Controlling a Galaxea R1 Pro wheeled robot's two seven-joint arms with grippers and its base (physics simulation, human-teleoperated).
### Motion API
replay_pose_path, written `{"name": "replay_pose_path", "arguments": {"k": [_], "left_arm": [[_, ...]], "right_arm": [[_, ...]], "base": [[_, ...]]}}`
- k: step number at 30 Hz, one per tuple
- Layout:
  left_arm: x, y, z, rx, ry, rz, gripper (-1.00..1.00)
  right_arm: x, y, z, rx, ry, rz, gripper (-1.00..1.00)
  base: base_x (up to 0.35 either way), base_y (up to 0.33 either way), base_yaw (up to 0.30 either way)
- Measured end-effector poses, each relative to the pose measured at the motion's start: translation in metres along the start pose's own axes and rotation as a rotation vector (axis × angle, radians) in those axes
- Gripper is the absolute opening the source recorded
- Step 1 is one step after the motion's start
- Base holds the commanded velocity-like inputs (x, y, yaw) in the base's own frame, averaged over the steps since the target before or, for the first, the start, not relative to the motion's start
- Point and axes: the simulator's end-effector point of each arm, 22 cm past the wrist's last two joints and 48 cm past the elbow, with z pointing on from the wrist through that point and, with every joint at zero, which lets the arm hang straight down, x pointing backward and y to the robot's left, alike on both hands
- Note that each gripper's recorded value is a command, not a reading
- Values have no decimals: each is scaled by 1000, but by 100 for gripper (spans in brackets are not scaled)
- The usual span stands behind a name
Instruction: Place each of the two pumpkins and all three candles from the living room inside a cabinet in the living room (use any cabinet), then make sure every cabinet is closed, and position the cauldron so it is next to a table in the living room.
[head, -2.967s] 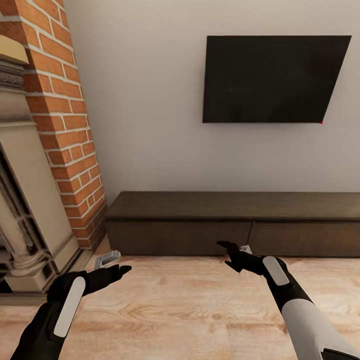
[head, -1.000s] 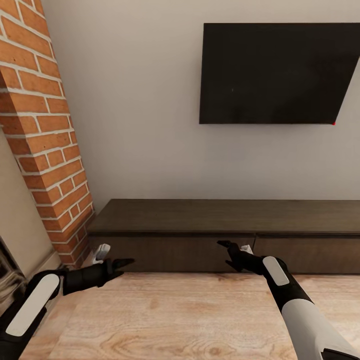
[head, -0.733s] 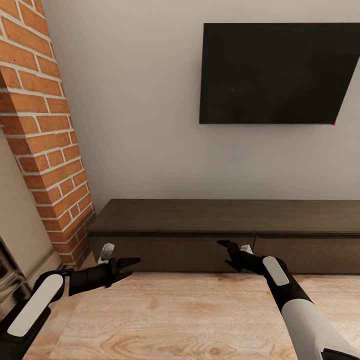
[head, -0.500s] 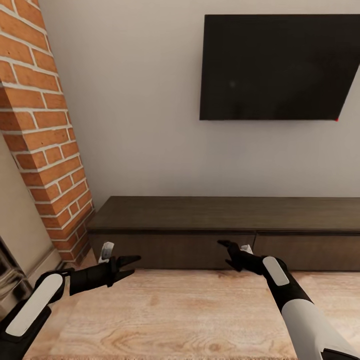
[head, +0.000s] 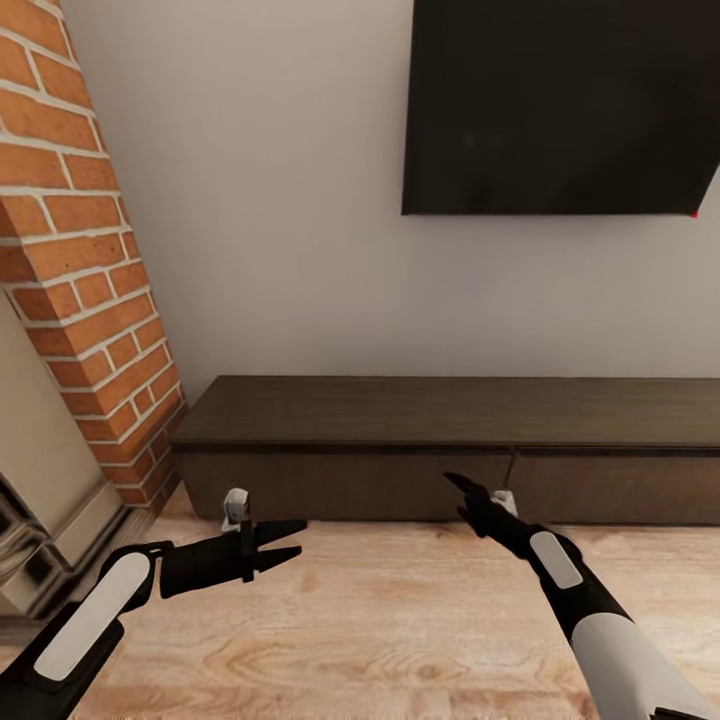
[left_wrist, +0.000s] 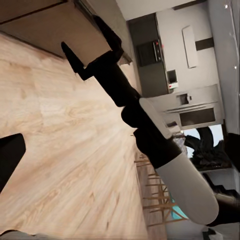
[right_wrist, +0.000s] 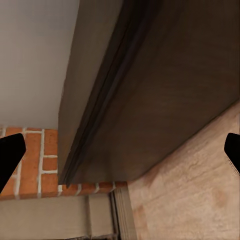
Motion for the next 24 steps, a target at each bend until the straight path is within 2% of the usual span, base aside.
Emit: {"name": "replay_pose_path", "arguments": {"k": [5,10,14,19,24], "left_arm": [[9,0,11,32,25,-20,100],[17,4,22,51,45,-46,100],[21,9,28,57,54,-64,100],[24,18,31,54,59,-84,100],[25,27,33,48,62,-104,100]], "right_arm": [[-2,-11,-6,-48,-19,-6,100],[-15,-24,-15,-68,-48,-20,100],[-25,-27,-17,-90,-94,-45,100],[-51,-34,-18,-80,-222,-129,100],[-58,-46,-19,-68,-259,-145,100]], "base": [[0,0,0],[0,0,0],[0,0,0],[0,0,0],[0,0,0]]}}
